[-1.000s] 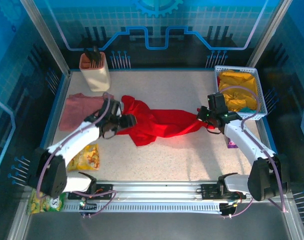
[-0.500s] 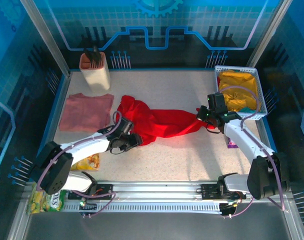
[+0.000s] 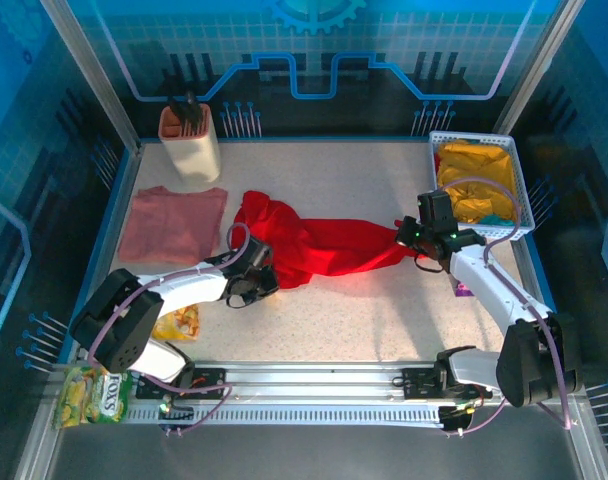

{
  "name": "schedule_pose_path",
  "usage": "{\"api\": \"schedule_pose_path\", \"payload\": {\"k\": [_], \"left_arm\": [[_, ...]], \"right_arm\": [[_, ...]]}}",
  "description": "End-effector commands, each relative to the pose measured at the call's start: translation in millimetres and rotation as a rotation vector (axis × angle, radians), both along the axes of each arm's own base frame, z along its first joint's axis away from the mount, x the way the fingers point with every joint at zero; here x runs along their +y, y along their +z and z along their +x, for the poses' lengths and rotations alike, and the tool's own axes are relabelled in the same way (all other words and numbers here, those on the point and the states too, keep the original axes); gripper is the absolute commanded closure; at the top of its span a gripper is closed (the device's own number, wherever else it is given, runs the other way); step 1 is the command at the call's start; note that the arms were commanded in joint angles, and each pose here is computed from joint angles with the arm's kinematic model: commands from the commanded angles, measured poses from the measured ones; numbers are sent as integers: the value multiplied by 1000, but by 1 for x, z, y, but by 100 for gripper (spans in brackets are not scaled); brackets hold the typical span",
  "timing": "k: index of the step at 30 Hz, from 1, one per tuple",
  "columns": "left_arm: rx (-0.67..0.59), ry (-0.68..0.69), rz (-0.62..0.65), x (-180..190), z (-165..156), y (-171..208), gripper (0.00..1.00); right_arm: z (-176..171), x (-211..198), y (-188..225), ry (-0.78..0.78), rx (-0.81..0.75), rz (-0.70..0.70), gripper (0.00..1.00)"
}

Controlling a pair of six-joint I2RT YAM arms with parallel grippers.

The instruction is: Fold and stack the t-shirts

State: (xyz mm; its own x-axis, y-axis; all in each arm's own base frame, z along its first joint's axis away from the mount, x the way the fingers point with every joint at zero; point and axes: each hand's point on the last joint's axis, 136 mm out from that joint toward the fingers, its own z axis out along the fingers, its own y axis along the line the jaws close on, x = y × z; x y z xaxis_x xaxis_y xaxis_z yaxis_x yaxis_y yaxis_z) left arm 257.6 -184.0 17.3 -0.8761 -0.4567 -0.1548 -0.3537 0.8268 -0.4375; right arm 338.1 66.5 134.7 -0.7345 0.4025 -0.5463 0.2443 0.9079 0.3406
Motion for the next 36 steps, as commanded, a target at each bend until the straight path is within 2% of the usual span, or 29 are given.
{"api": "schedule_pose_path", "payload": {"k": [1,10,17,21,25,30,33,36], "left_arm": [[-102,18,27,2,19,24,100],[-104,-32,49,14,-6,98,100],[-126,-28,54,34,-33,159,100],[-97,-19,37,43,-54,174,100],[-87,-5,40,60,-79,173,100],[-146,-38,66,74,-86,174,100],[-197,-71,73,73,-70,185,100],[-227,-106,24,66,-51,198,100]], "right_arm": [[-1,-5,8,-8,-22,11,98],[9,9,22,14,-56,94,95],[55,23,53,-12,-145,182,98],[82,24,66,-40,-175,187,97],[98,30,62,-51,-141,201,97],[79,33,60,-46,-111,152,95],[58,29,55,-43,-59,92,95],[33,29,42,-29,62,73,96]]}}
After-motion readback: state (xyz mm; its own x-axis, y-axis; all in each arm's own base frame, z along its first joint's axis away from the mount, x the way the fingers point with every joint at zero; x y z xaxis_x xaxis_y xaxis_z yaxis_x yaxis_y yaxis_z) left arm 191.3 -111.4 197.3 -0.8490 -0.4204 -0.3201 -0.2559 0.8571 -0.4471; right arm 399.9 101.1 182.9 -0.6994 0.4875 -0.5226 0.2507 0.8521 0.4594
